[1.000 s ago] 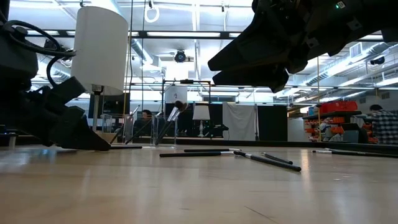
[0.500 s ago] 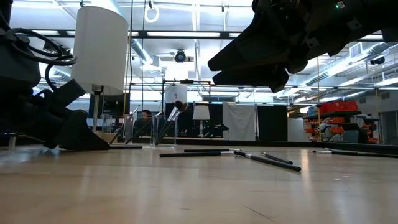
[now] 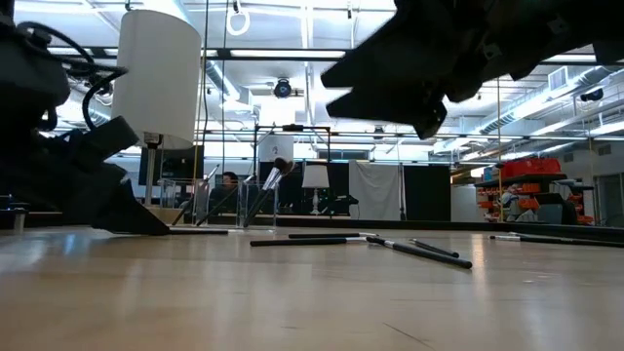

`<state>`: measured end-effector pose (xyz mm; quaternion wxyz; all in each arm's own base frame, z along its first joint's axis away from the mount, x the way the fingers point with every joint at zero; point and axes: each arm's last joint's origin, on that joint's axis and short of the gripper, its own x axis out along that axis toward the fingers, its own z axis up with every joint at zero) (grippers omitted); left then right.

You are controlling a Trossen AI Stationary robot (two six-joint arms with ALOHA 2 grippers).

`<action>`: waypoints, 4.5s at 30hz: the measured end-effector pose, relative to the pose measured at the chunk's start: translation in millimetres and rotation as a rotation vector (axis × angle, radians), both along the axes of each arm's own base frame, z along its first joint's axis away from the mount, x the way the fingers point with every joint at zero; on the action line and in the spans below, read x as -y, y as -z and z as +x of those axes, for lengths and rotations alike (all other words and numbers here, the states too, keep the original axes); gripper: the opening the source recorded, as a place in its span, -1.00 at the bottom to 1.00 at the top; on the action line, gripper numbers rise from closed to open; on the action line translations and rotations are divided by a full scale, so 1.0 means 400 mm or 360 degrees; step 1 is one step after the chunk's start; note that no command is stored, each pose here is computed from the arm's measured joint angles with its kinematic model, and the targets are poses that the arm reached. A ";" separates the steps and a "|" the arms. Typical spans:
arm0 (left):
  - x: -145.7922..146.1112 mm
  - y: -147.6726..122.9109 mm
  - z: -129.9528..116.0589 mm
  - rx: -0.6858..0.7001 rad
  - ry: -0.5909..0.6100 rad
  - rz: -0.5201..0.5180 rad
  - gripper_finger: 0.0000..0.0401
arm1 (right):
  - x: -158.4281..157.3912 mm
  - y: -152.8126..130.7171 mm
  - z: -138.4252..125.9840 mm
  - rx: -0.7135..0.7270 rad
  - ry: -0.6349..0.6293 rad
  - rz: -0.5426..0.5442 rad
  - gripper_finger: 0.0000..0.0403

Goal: Put items in baskets/containers
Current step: Put the liner brush into the transparent organizer

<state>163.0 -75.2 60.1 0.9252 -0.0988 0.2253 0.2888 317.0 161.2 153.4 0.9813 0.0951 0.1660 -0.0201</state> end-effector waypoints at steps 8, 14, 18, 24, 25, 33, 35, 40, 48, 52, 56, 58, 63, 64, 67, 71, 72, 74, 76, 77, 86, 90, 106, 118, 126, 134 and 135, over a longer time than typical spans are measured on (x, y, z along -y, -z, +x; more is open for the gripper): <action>0.061 -0.048 0.070 -0.0037 0.0381 -0.0191 -0.92 | 0.019 -0.010 0.016 0.0048 -0.0112 -0.0081 -0.08; 0.112 -0.109 0.147 -0.0002 0.0578 -0.0105 -0.92 | 0.046 -0.005 0.027 0.0017 -0.0098 -0.0174 -0.08; 0.133 -0.139 0.181 -0.0040 0.0602 -0.0042 -0.92 | 0.060 0.003 0.030 -0.0042 -0.0101 -0.0197 -0.08; 0.159 -0.195 0.238 -0.0116 0.0679 -0.0060 -0.91 | 0.078 0.011 0.034 -0.0098 -0.0102 -0.0238 -0.08; 0.162 -0.205 0.247 -0.0135 0.0696 -0.0049 -0.91 | 0.082 0.011 0.036 -0.0098 -0.0102 -0.0256 -0.08; 0.179 -0.281 0.299 -0.0236 0.0723 0.0010 -0.89 | 0.098 0.012 0.044 -0.0112 -0.0197 -0.0235 -0.08; 0.180 -0.295 0.307 -0.0252 0.0724 0.0027 -0.89 | 0.097 0.017 0.045 -0.0117 -0.0206 -0.0247 -0.08; 0.178 -0.321 0.327 -0.0232 0.0751 0.0032 -0.90 | 0.093 0.054 0.054 -0.0185 -0.0203 -0.0221 -0.08; 0.174 -0.324 0.330 -0.0246 0.0762 0.0030 -0.89 | 0.087 0.061 0.064 -0.0131 -0.0171 -0.0192 -0.32; 0.176 -0.322 0.329 -0.0261 0.0797 0.0006 -0.89 | 0.086 0.059 0.065 -0.0117 -0.0170 -0.0187 -0.46; 0.176 -0.321 0.328 -0.0273 0.0801 0.0004 -0.88 | 0.086 0.057 0.066 -0.0104 -0.0169 -0.0183 -0.59; 0.175 -0.321 0.328 -0.0273 0.0801 0.0004 -0.88 | 0.086 0.055 0.066 -0.0094 -0.0170 -0.0179 -0.66; 0.176 -0.322 0.328 -0.0272 0.0810 0.0000 -0.88 | 0.084 0.053 0.067 -0.0079 -0.0209 -0.0170 -0.90; 0.177 -0.322 0.328 -0.0271 0.0813 0.0001 -0.88 | 0.083 0.053 0.067 -0.0076 -0.0218 -0.0170 -0.93; 0.176 -0.323 0.328 -0.0269 0.0806 0.0013 -0.84 | 0.081 0.053 0.066 -0.0077 -0.0212 -0.0159 -0.94; 0.175 -0.325 0.327 -0.0285 0.0832 0.0053 -0.62 | 0.077 0.052 0.065 -0.0070 -0.0172 -0.0130 -0.95; 0.174 -0.330 0.324 -0.0290 0.0848 0.0055 -0.55 | 0.075 0.052 0.063 -0.0067 -0.0150 -0.0136 -0.96; 0.169 -0.351 0.315 -0.0273 0.0866 0.0044 -0.37 | 0.073 0.056 0.057 -0.0066 -0.0077 -0.0126 -0.97; 0.159 -0.379 0.294 -0.0293 0.0870 0.0043 -0.19 | 0.075 0.067 0.045 -0.0079 -0.0007 -0.0108 -0.97; 0.155 -0.394 0.279 -0.0303 0.0873 0.0040 -0.11 | 0.077 0.074 0.036 -0.0069 0.0036 -0.0087 -0.97; 0.149 -0.497 0.101 -0.0237 0.0689 0.0148 0.25 | 0.082 0.104 -0.082 0.0287 0.0125 0.0089 -0.97; 0.172 -0.449 0.077 -0.0052 0.0626 0.0273 0.25 | 0.079 0.064 -0.089 0.0549 0.0094 0.0052 -0.97; 0.213 -0.371 0.179 0.0904 0.0962 0.0479 0.26 | -0.009 -0.108 0.040 0.0993 -0.0403 -0.0163 -0.96; 0.273 -0.485 0.249 0.1031 0.1119 0.0735 0.25 | -0.015 -0.115 0.042 0.1012 -0.0453 -0.0157 -0.96; 0.286 -0.503 0.257 0.1048 0.1220 0.0756 -0.09 | -0.017 -0.113 0.041 0.1004 -0.0463 -0.0161 -0.96; 0.286 -0.503 0.258 0.1037 0.1218 0.0759 -0.66 | -0.019 -0.112 0.041 0.0999 -0.0475 -0.0161 -0.95; 0.286 -0.502 0.258 0.1031 0.1220 0.0761 -0.73 | -0.019 -0.112 0.041 0.0997 -0.0479 -0.0161 -0.95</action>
